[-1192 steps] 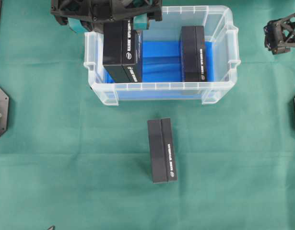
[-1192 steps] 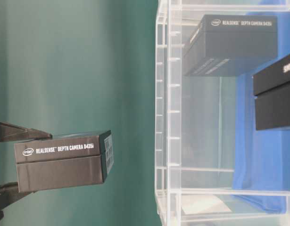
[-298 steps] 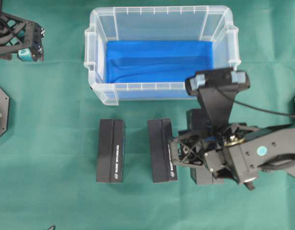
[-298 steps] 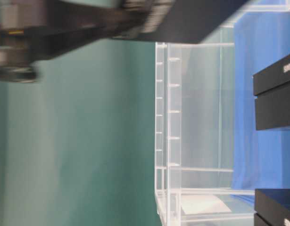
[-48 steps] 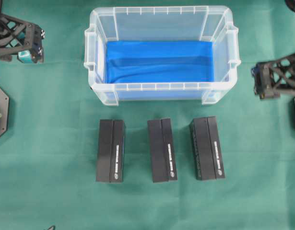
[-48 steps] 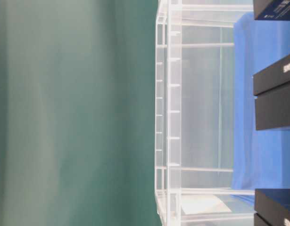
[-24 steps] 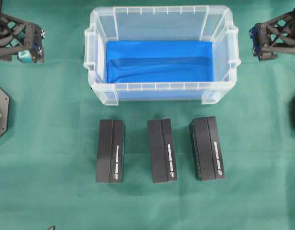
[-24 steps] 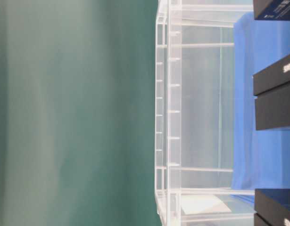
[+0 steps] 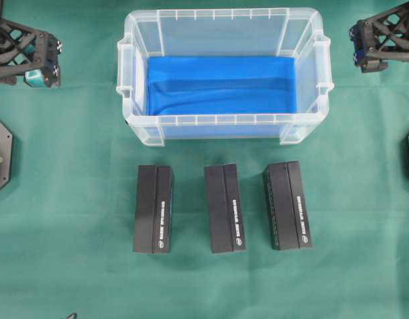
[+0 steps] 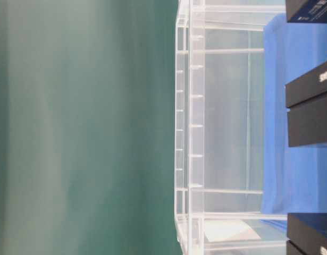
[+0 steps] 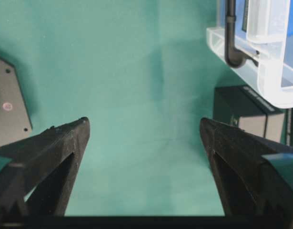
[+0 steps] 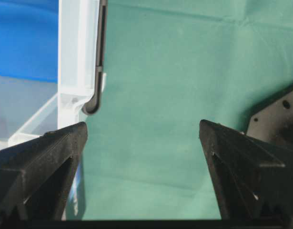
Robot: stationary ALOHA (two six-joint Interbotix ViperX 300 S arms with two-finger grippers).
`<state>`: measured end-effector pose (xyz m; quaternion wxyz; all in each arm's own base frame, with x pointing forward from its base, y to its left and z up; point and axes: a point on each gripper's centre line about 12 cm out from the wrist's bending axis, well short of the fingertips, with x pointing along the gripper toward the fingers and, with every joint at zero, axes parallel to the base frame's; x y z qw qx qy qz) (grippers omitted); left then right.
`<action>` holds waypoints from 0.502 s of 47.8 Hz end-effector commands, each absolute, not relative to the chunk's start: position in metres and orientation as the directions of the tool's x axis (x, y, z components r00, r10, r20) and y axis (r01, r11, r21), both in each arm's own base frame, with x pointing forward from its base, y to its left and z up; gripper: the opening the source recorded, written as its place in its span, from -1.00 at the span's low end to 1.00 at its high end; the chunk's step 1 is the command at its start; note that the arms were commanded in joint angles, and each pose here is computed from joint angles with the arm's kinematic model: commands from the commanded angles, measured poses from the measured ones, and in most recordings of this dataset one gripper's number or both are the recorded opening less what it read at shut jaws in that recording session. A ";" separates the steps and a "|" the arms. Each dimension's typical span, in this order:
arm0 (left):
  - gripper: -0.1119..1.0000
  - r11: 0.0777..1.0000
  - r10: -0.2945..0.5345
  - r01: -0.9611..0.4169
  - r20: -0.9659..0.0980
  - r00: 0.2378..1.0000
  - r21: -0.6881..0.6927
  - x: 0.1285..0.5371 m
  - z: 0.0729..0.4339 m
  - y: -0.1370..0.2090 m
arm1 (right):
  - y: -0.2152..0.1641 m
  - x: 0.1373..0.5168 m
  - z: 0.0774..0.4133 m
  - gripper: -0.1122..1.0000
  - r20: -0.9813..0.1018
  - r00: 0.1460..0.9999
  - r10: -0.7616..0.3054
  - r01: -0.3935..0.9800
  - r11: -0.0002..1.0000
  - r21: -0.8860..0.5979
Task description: Take out the box from the case.
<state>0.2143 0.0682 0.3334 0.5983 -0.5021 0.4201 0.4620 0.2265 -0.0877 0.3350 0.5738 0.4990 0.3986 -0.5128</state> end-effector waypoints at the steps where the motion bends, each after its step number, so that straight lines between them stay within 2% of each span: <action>1: 0.95 0.070 0.135 -0.969 -0.960 0.243 -0.236 0.215 0.340 0.068 | -0.088 0.226 0.339 0.87 -0.965 0.171 -0.196 0.983 -0.026 0.180; 24: 0.95 0.075 0.135 -0.968 -0.960 0.247 -0.239 0.215 0.341 0.067 | -0.087 0.227 0.339 0.87 -0.967 0.173 -0.187 0.983 -0.028 0.181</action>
